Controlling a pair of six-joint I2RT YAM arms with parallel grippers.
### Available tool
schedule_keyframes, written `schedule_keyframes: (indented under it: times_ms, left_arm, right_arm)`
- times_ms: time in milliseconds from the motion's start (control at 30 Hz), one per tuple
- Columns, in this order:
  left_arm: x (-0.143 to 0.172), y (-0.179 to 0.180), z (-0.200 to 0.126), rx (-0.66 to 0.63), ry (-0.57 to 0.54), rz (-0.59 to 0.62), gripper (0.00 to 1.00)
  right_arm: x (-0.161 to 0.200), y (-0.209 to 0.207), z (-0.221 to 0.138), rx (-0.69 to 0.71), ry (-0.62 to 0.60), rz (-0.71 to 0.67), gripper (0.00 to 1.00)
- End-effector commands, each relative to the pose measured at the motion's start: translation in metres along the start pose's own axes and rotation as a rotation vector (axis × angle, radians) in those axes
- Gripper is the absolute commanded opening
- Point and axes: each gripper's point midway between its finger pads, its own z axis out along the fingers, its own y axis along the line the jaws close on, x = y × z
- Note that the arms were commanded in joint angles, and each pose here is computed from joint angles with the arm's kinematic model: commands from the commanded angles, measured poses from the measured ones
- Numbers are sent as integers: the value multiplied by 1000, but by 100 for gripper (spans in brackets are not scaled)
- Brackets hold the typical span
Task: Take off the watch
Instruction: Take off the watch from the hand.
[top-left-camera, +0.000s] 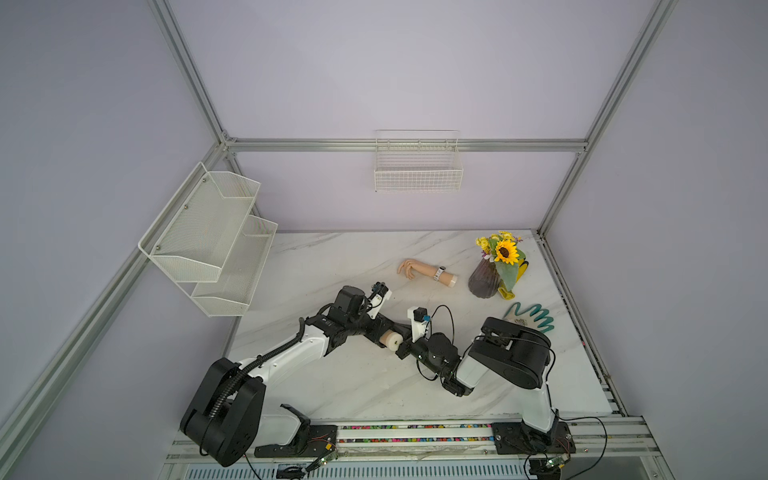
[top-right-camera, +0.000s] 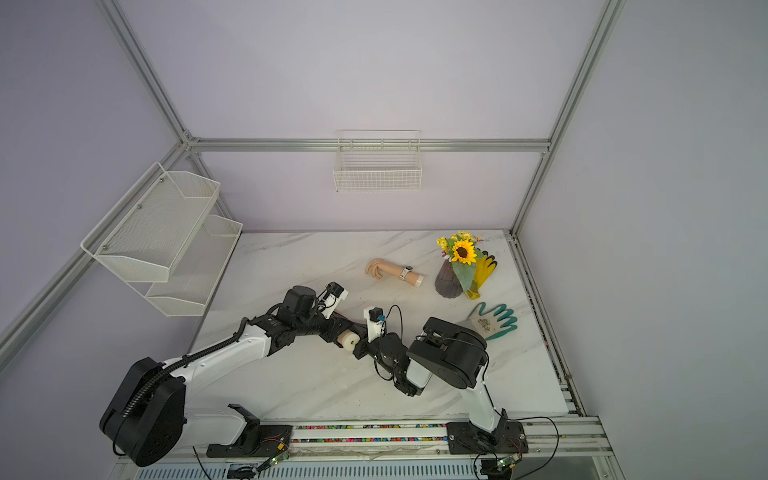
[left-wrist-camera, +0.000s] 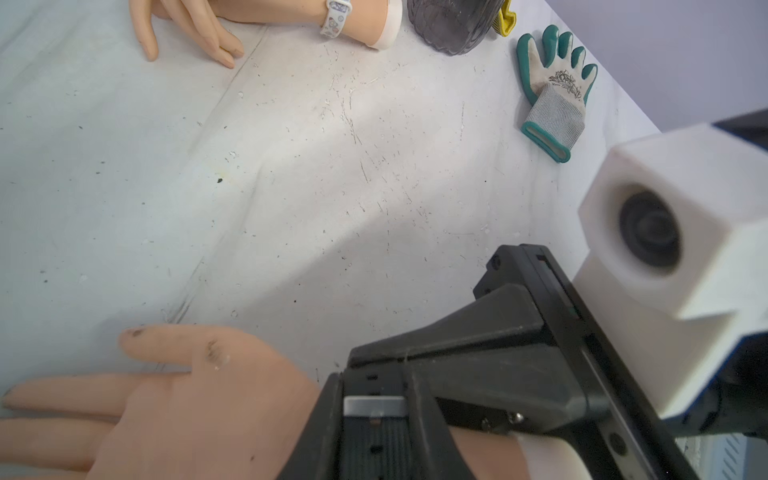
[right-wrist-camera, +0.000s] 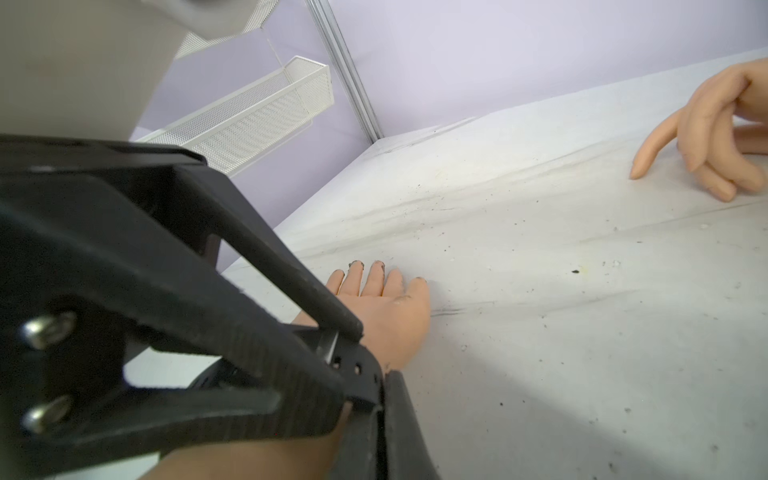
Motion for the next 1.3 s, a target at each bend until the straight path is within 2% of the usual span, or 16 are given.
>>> schedule_keyframes:
  times_ms: [0,267,733,800,867,1000,1167,1267]
  left_arm:
    - [-17,8,-21,-43,-74,-12,0]
    - [-21,9,-27,-61,-98,-6,0]
    - [-23,9,-32,-63,-122,-5,0]
    - [-23,6,-31,-47,-123,-4,0]
    - [-23,-2,-29,4,-125,5,0]
    - [-25,-22,-25,126,-99,57,1]
    - [-33,-34,-30,187,-119,110,1]
    - [-30,-45,-33,246,-125,145,1]
  right_arm:
    - [9,-91,-14,360,3,76,0]
    - [18,-126,-27,516,23,155,0]
    - [25,-141,-32,586,39,188,0]
    - [19,-134,-28,550,33,163,0]
    - [9,-117,-19,455,28,109,0]
    - [-12,-81,-4,292,36,-49,1]
    - [-46,-33,-17,82,-40,-208,24]
    - [-56,-21,-27,36,-65,-284,35]
